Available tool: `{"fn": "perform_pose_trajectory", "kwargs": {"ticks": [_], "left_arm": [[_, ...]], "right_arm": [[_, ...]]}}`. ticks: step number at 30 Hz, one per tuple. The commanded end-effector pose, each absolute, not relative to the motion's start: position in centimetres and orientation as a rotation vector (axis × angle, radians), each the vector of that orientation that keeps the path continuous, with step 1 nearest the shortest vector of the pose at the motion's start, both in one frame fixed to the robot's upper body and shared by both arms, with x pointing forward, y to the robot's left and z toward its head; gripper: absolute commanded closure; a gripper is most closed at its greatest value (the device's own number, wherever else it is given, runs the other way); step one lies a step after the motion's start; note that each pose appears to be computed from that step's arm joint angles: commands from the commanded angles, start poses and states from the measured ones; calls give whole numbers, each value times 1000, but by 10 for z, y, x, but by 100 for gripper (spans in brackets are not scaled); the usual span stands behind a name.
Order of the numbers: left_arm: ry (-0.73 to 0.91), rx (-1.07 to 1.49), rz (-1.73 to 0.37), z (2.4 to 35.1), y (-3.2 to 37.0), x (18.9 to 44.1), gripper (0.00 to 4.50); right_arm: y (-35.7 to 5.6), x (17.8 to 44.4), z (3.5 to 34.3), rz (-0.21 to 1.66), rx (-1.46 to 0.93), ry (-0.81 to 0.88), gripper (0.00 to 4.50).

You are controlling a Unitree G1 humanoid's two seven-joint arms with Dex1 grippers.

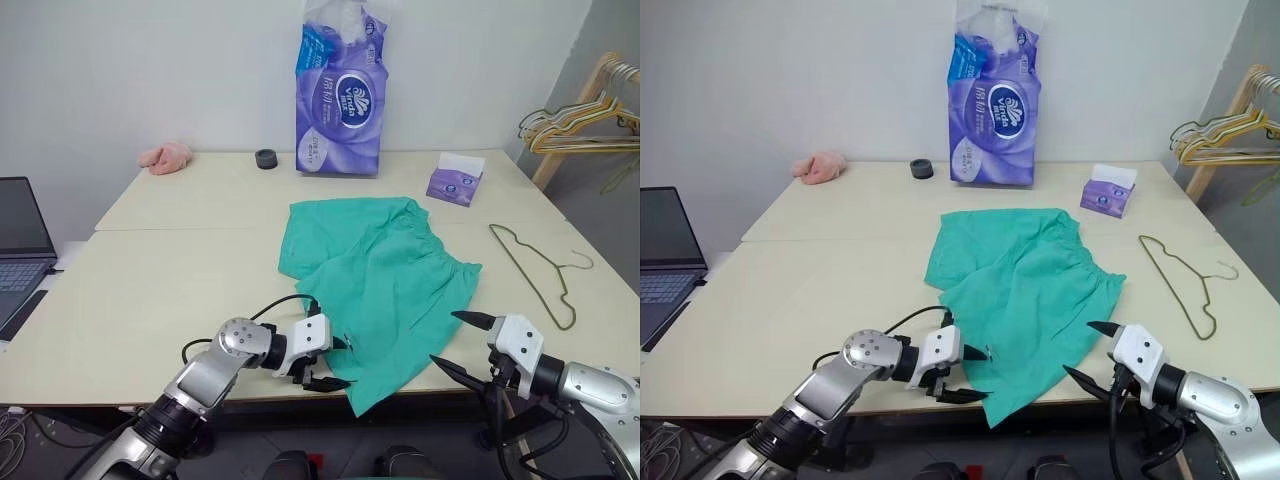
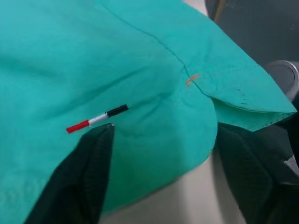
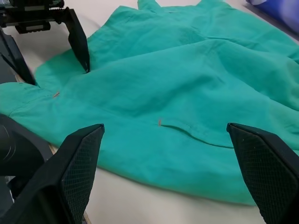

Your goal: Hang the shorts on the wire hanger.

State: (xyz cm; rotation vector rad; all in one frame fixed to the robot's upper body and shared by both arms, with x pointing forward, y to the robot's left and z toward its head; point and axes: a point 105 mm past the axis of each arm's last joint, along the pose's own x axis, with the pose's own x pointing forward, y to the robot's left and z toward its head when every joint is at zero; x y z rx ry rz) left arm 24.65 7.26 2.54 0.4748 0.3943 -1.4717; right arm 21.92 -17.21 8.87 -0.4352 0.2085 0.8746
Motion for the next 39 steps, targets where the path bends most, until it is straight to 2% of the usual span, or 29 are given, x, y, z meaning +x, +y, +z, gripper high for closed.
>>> {"fn": "perform_pose_trajectory", "kwargs": {"ticks": [1,4,9,14,19,24,33,36,39], "left_arm": [[370,550,-1424,21,74,259,212],[357,555,-1414,20,74,261,303],[322,547,-1356,26,82,269,448],[322,525,-1303,36,100,276,448],[336,523,-1271,44,121,277,448],[338,517,-1245,52,132,279,448],[329,498,-1229,56,132,279,448],[333,499,-1222,57,135,279,450],[349,505,-1222,57,142,279,450]], "right_arm": [[-169,222,98,874,-468,158,0],[-174,225,96,858,-513,166,0],[-221,253,85,687,-782,218,0],[-249,280,89,638,-911,207,0],[-247,309,90,697,-1093,144,0],[-230,339,85,815,-1300,77,0],[-199,361,83,954,-1391,-16,0],[-197,362,79,995,-1399,3,62],[-199,362,79,1020,-1396,24,162]]}}
